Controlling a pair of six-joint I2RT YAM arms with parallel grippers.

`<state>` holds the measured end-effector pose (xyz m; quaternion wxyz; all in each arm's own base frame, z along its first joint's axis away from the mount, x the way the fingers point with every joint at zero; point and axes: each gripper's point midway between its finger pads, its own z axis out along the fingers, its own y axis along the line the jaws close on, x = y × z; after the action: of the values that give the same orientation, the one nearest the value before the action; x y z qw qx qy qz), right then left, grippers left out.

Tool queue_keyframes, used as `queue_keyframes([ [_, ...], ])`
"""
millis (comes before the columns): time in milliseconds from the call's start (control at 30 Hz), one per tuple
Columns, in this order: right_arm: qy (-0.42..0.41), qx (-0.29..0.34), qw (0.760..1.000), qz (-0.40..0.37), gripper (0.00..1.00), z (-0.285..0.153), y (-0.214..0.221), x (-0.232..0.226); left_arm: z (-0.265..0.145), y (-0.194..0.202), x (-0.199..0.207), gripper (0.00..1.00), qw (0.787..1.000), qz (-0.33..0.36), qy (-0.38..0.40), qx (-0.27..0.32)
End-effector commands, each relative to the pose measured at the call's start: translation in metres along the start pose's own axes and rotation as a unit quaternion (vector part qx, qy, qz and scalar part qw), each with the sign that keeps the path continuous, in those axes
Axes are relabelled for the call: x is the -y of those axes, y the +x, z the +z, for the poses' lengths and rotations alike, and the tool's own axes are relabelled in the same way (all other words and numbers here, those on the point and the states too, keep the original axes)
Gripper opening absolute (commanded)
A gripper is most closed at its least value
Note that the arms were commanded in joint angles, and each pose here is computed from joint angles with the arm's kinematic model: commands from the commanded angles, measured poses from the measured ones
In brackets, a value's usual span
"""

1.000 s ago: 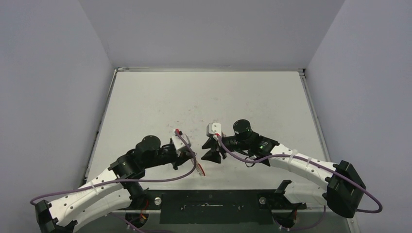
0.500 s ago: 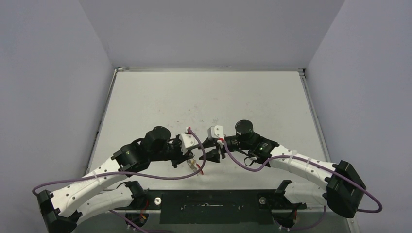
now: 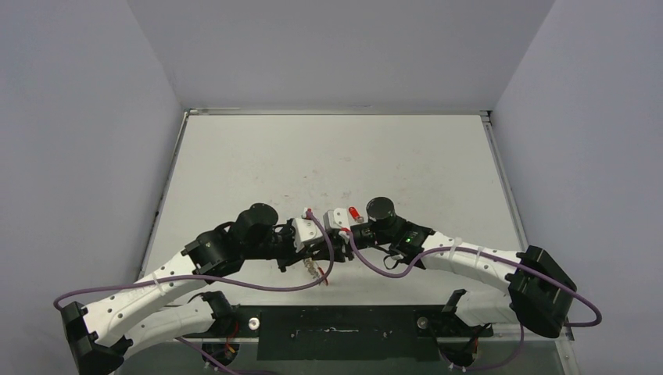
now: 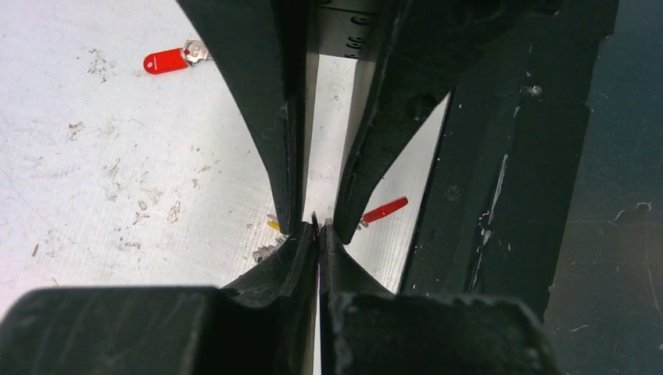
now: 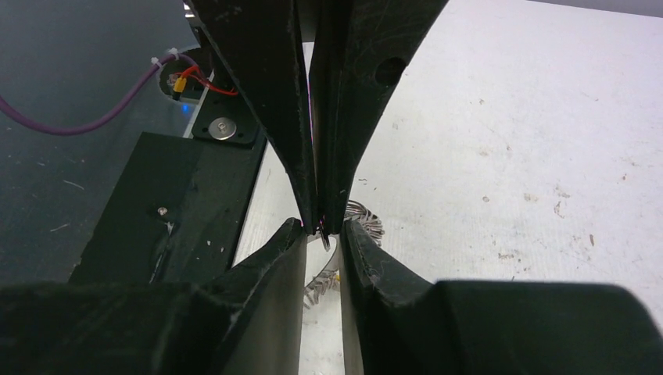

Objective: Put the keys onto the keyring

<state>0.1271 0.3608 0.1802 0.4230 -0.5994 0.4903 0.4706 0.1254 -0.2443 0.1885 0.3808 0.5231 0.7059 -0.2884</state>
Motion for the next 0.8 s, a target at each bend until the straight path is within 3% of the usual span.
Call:
queue_keyframes([
  [0,-0.019,0.020,0.999,-0.039,0.13,0.004,-0.011,-0.002,-0.008,-0.035,0.004,0.00,0.998,0.028,0.011,0.055],
  [100,-0.020,0.008,0.999,-0.044,0.08,0.003,-0.005,-0.002,-0.008,-0.036,0.003,0.00,0.998,0.030,0.010,0.055],
  [267,-0.007,-0.013,0.999,-0.049,0.24,-0.001,0.003,0.000,-0.010,-0.037,0.004,0.00,0.998,0.033,0.009,0.061],
  [767,0.005,0.012,0.999,-0.050,0.28,-0.003,-0.008,0.001,-0.008,-0.040,0.007,0.00,0.997,0.037,0.016,0.072],
])
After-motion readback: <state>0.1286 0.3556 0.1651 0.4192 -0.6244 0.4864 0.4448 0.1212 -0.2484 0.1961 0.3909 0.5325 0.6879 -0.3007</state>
